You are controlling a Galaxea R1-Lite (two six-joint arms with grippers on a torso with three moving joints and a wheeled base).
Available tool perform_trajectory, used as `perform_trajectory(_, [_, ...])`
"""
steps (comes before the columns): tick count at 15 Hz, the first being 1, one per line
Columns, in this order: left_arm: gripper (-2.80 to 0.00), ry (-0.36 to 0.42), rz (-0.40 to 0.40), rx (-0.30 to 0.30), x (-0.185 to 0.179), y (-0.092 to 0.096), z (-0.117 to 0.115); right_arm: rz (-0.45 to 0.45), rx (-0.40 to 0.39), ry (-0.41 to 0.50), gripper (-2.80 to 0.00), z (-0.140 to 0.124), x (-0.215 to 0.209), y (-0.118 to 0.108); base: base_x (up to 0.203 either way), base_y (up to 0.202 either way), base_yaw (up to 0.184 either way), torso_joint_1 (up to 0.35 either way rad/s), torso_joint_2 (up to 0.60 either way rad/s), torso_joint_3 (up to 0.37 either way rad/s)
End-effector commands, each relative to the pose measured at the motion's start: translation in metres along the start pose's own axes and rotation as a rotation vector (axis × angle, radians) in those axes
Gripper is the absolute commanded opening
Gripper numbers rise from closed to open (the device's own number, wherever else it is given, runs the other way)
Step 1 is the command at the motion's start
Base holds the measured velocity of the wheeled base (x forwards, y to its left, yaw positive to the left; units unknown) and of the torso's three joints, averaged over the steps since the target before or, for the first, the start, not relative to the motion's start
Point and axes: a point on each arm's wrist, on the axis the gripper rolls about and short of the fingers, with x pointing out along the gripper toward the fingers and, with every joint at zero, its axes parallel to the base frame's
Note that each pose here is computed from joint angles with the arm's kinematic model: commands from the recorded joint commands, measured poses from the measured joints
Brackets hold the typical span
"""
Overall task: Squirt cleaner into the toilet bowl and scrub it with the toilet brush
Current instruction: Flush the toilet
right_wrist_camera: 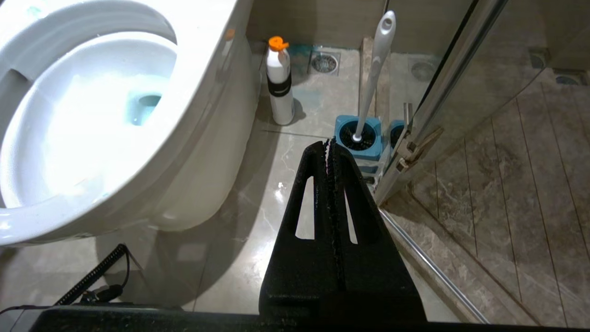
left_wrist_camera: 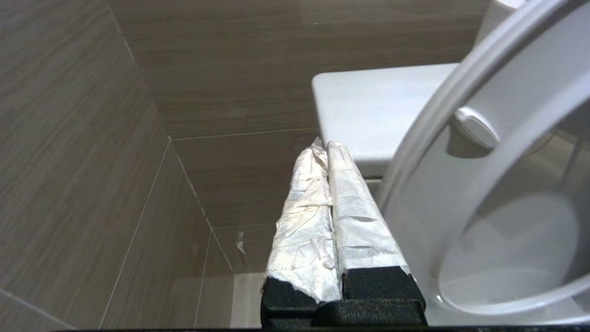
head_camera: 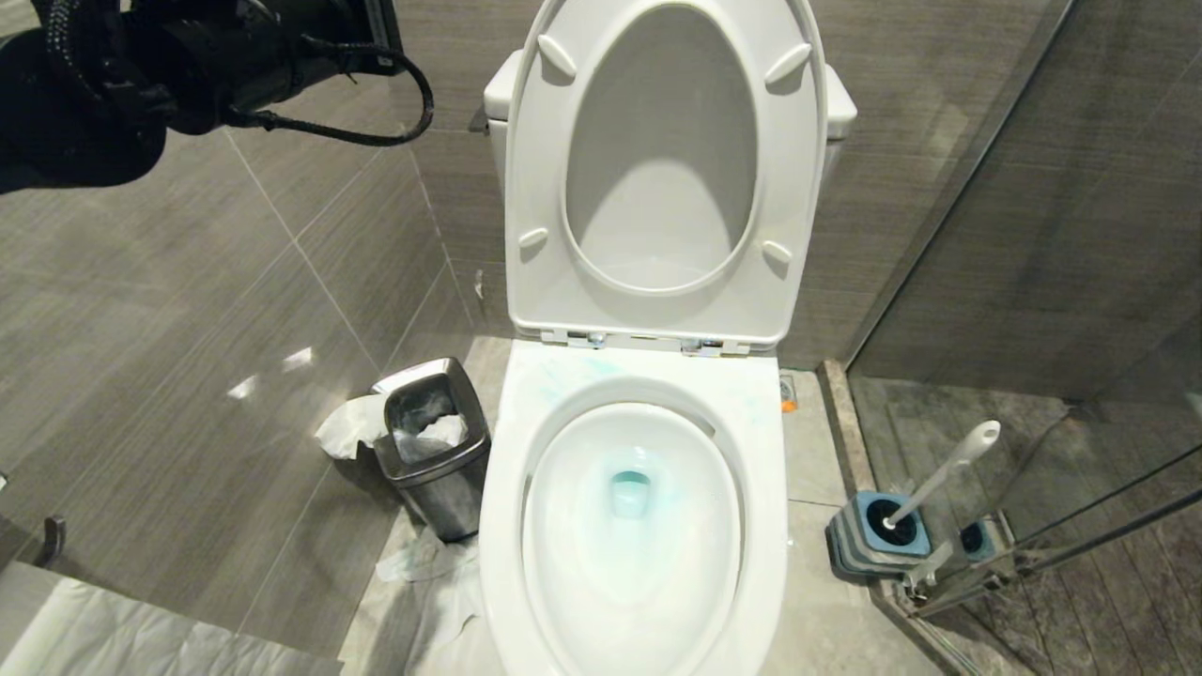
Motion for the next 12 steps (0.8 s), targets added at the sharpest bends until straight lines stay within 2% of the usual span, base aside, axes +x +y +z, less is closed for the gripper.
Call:
perform_trajectory(1, [-2.8,-0.046,0.014,-0.003,0.0,0.0,0.005,0.0,0.0,0.001,-2.8,0.0,0.0,0.0,0.0,0.0,0.0,0.01,0.0,-0.186])
perform_trajectory(3, [-2.8,-0.089,0.026,-0.003,0.0,0.001,0.009,-0.001,0.0,0.001,-2.8,0.0,0.0,0.0,0.0,0.0,0.0,0.0,0.0,-0.184])
perform_trajectory(5, [-2.8,-0.132,0.034,0.021,0.0,0.001,0.013,0.0,0.0,0.001,-2.8,0.0,0.0,0.0,0.0,0.0,0.0,0.0,0.0,-0.196])
perform_trajectory(8, [-2.8,-0.243,0.055,0.052,0.0,0.002,0.021,0.0,0.0,0.001,-2.8,0.0,0.0,0.0,0.0,0.0,0.0,0.004,0.0,-0.195])
perform_trajectory(12, [-2.8,-0.275,0.062,0.05,-0.001,0.003,0.024,0.0,0.0,0.001,-2.8,0.0,0.0,0.0,0.0,0.0,0.0,0.001,0.0,-0.202])
